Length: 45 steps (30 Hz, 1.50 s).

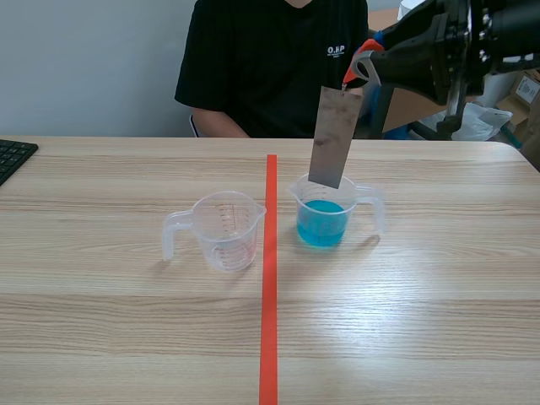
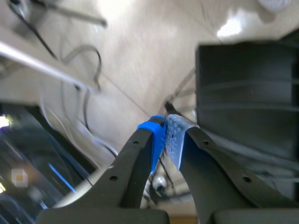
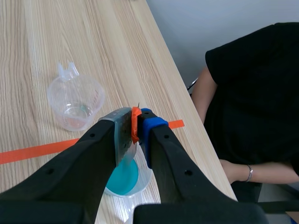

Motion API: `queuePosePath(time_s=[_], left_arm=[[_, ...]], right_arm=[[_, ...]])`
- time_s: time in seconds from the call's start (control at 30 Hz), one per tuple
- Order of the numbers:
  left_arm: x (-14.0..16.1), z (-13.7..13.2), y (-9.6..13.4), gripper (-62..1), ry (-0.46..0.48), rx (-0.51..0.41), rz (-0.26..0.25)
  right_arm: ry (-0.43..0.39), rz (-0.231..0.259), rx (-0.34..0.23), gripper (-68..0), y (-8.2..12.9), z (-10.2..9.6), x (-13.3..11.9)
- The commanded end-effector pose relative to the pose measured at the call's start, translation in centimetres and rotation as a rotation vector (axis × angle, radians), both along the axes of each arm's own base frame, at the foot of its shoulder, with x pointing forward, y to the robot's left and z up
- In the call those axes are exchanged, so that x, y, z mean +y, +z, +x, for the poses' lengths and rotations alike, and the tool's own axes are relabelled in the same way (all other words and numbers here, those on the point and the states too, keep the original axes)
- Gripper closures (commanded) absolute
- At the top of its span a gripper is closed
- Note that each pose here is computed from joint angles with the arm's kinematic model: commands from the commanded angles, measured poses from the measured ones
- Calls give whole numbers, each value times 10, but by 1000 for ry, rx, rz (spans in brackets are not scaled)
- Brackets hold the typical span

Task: Do the redox reaction experiment.
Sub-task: 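Move the plate over the blue solution, then point at the plate with the left hand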

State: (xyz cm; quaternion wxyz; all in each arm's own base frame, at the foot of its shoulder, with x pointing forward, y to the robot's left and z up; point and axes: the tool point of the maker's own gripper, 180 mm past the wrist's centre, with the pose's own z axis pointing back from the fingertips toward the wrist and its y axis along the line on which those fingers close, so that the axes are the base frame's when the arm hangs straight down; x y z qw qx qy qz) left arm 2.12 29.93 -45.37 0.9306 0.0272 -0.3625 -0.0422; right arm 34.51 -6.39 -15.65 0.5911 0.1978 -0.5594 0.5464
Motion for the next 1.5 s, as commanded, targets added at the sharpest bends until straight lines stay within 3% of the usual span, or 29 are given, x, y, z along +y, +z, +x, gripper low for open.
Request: queuePosePath(time_s=[0.0,0.23,0.67,0.87,1.1,1.37,1.47], left_arm=[[5,15,20,-40,-64,-58,13],[-9,54,76,-40,-250,-222,-67],[-61,150,152,-40,-612,-453,-140],[-90,194,173,-40,-697,-583,-153],[-138,227,197,-40,-843,-689,-199],[-216,251,212,-40,-1029,-720,-242],[-245,265,213,-40,-1063,-723,-224]], right_arm=[[6,13,-42,-13,17,4,-2],[12,25,-46,-13,19,3,0],[13,28,-46,-13,19,3,0],[13,28,-46,-13,19,3,0],[13,28,-46,-13,19,3,0],[13,28,-45,-13,19,3,0],[13,28,-45,-13,19,3,0]])
